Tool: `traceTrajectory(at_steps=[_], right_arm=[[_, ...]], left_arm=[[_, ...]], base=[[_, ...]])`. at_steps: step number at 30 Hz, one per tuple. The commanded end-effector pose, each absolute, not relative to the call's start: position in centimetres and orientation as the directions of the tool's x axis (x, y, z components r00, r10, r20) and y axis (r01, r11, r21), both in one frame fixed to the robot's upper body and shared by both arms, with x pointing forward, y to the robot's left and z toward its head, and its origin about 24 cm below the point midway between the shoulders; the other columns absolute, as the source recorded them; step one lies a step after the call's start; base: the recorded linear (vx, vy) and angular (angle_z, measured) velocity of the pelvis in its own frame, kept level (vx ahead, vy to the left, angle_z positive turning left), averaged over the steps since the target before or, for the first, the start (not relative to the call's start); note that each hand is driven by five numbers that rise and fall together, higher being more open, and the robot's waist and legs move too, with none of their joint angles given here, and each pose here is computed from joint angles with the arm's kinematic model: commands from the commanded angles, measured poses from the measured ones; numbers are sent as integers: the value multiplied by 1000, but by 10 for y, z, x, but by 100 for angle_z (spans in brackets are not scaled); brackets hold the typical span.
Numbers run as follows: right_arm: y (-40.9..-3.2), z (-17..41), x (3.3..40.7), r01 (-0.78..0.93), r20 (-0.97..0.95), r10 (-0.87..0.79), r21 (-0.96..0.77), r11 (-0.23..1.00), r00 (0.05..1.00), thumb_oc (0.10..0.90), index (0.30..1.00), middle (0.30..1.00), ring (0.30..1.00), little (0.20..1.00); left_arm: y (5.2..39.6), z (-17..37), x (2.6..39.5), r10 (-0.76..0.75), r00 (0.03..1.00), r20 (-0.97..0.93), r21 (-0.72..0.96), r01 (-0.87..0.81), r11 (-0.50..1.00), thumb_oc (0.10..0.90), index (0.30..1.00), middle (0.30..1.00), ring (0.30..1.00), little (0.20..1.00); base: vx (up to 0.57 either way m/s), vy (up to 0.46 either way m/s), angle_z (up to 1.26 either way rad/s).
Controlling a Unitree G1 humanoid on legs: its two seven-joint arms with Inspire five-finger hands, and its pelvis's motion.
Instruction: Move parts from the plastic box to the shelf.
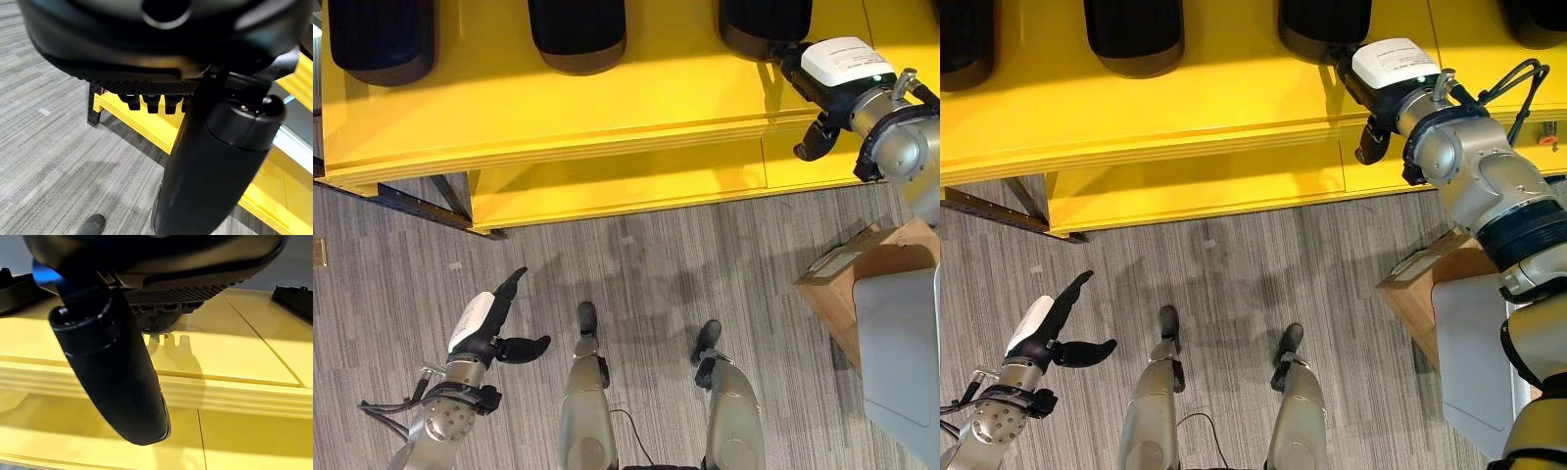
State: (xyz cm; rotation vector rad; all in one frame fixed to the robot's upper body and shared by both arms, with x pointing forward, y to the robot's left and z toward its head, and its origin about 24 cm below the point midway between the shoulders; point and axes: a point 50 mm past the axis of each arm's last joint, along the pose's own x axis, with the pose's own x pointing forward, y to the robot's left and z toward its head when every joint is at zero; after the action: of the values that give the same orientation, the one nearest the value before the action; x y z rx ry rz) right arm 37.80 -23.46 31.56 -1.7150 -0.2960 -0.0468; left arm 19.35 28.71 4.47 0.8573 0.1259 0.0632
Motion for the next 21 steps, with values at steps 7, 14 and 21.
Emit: traceTrajectory(at_steps=[7, 14, 21], right_arm=[[-252, 414, 346, 523, 512, 104, -842, -133, 852, 900, 1000, 1000, 1000, 1000], [-257, 421, 344, 535, 529, 79, -833, -139, 845, 900, 1000, 1000, 1000, 1000], [-252, 421, 344, 535, 526, 98, -833, -143, 845, 900, 1000, 1000, 1000, 1000]], left_arm=[[303, 76, 185, 114, 992, 47, 805, -105, 584, 900, 1000, 1000, 1000, 1000], [305, 75, 183, 126, 991, 46, 803, -112, 586, 900, 1000, 1000, 1000, 1000], [306, 75, 183, 135, 990, 49, 802, -120, 585, 900, 1000, 1000, 1000, 1000]], base=[[1, -4, 2], [0, 0, 0], [0, 0, 0]])
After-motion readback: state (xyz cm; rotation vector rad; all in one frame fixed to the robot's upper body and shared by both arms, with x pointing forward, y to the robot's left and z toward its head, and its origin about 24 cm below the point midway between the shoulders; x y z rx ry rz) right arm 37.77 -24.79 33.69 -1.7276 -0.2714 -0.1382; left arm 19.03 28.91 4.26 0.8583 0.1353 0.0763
